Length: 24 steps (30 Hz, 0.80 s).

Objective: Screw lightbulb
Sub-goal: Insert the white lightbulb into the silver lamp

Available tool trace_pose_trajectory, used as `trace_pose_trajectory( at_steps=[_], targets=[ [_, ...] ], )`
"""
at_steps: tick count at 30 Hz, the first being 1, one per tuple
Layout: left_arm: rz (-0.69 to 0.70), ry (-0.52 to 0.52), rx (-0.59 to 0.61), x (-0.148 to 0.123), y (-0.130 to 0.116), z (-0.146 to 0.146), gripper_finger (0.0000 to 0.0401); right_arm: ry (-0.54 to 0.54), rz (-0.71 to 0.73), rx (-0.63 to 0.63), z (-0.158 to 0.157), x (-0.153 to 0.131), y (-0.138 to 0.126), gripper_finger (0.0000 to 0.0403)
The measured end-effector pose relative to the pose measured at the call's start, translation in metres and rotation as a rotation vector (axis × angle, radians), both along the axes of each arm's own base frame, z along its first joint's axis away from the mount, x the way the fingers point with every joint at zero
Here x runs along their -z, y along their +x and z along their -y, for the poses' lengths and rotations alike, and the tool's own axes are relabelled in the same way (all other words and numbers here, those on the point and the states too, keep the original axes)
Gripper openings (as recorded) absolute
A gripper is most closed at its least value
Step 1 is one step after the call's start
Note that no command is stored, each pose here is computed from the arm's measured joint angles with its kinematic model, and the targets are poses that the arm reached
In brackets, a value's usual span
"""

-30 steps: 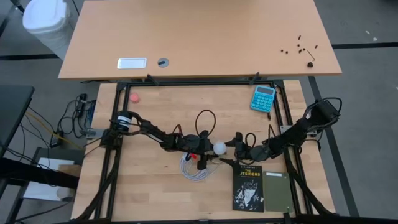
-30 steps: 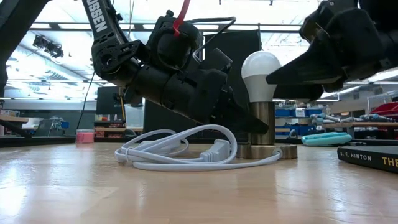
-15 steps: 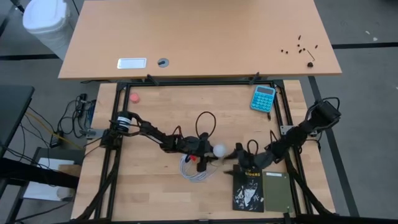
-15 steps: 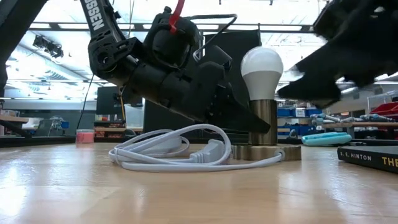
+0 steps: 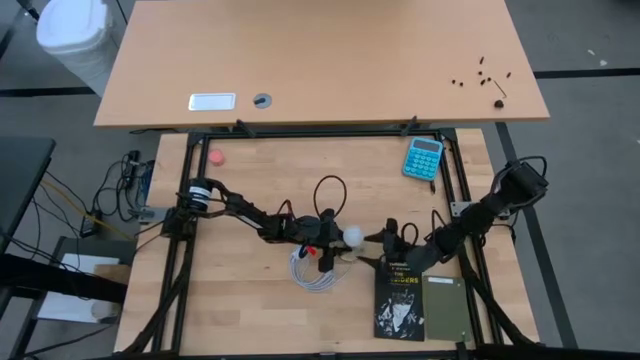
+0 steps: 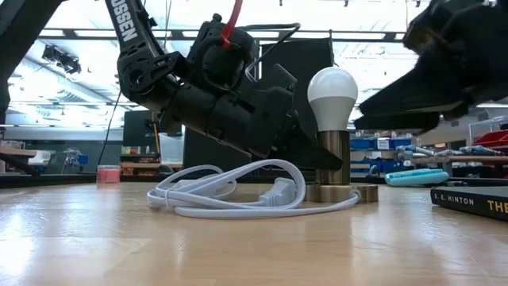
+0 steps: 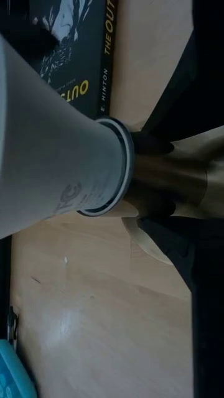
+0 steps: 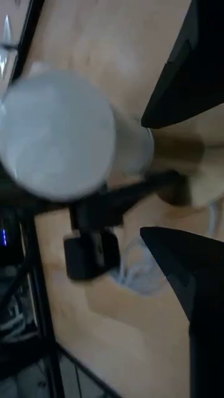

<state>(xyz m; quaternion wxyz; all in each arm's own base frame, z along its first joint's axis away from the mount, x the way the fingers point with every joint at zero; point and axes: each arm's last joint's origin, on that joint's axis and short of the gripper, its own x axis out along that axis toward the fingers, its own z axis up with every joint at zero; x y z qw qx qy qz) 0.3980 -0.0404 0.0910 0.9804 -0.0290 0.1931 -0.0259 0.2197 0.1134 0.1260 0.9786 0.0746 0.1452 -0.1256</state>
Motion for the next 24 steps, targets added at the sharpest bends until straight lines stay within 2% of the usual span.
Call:
trace_pose_trajectory(
  at_steps=[8,13,19,24],
  targets=[
    [0.0,0.0,0.005,0.0,0.0,0.0,0.0184,-0.012,-0.006,-0.028,0.015,-0.002,0.01,0.0296],
    [0.0,0.003,0.009,0.0,0.0,0.0,0.0184,-0.021,-0.037,-0.102,0.026,-0.001,0.016,0.0317],
    [0.0,-0.002,0.024,0.0,0.0,0.001,0.0184,-0.076,-0.019,-0.133,0.037,-0.005,0.022,0.0341],
    [-0.001,-0.003,0.044,0.0,0.0,0.002,0.0184,-0.072,-0.014,-0.185,0.04,-0.005,0.024,0.0345]
  ],
)
